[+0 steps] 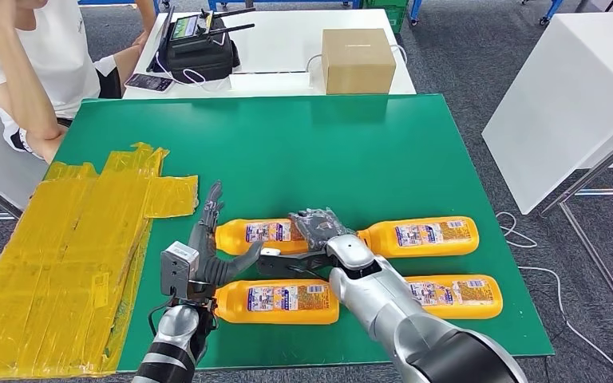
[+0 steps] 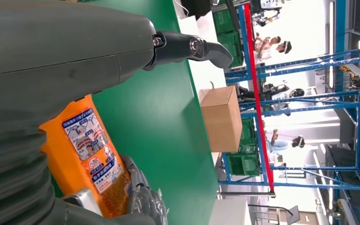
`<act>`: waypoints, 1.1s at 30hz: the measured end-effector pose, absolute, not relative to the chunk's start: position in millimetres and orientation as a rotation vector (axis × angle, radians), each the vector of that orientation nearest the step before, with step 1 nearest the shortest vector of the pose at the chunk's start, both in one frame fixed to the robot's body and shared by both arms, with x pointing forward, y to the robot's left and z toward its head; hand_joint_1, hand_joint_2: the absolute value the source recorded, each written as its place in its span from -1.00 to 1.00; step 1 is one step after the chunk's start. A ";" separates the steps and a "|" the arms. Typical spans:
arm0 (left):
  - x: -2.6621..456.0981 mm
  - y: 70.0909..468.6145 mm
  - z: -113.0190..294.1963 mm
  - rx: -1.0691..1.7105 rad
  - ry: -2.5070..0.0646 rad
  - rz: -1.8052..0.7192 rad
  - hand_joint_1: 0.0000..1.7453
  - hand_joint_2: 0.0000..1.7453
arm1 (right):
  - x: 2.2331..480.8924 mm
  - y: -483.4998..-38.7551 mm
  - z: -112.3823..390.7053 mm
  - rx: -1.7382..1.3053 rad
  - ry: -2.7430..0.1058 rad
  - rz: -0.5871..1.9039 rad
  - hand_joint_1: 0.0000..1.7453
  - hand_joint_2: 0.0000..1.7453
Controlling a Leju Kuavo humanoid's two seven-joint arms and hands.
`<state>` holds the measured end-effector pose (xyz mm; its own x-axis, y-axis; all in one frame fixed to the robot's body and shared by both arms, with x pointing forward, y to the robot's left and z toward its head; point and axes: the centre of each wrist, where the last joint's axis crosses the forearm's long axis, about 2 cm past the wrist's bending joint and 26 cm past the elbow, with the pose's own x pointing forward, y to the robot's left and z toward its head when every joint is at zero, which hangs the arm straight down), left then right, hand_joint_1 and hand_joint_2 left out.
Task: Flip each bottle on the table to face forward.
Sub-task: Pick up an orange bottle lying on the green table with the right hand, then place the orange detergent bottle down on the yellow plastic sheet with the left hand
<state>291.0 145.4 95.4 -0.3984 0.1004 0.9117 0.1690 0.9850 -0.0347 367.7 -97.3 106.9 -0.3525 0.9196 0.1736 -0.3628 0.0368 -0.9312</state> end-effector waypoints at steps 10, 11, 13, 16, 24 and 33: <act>289.1 146.3 95.0 -0.177 -1.983 -0.071 -1.00 1.00 | 386.1 -135.2 115.7 -0.663 -1.470 0.954 1.00 1.00; 289.0 146.4 95.1 -0.174 -1.985 -0.070 -1.00 1.00 | 388.1 -140.7 116.4 -0.644 -1.489 0.895 1.00 1.00; 288.8 146.6 95.1 -0.171 -1.987 -0.069 -1.00 1.00 | 390.8 -150.8 116.7 -0.615 -1.514 0.790 1.00 1.00; 288.5 146.6 94.9 -0.170 -1.989 -0.068 -1.00 1.00 | 392.9 -163.0 115.8 -0.599 -1.519 0.683 1.00 1.00; 288.3 146.7 94.8 -0.167 -1.991 -0.067 -1.00 1.00 | 392.9 -176.1 112.7 -0.577 -1.516 0.566 1.00 1.00; 287.7 147.6 95.8 -0.161 -2.000 -0.063 -1.00 1.00 | 382.6 -177.7 104.1 -0.288 -1.616 0.397 1.00 1.00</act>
<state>287.7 147.6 95.8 -0.4140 0.0853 0.9063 0.1419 0.9895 -0.0283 382.6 -177.7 104.1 -0.0856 0.4160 0.9053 -0.0507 0.9057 -0.4209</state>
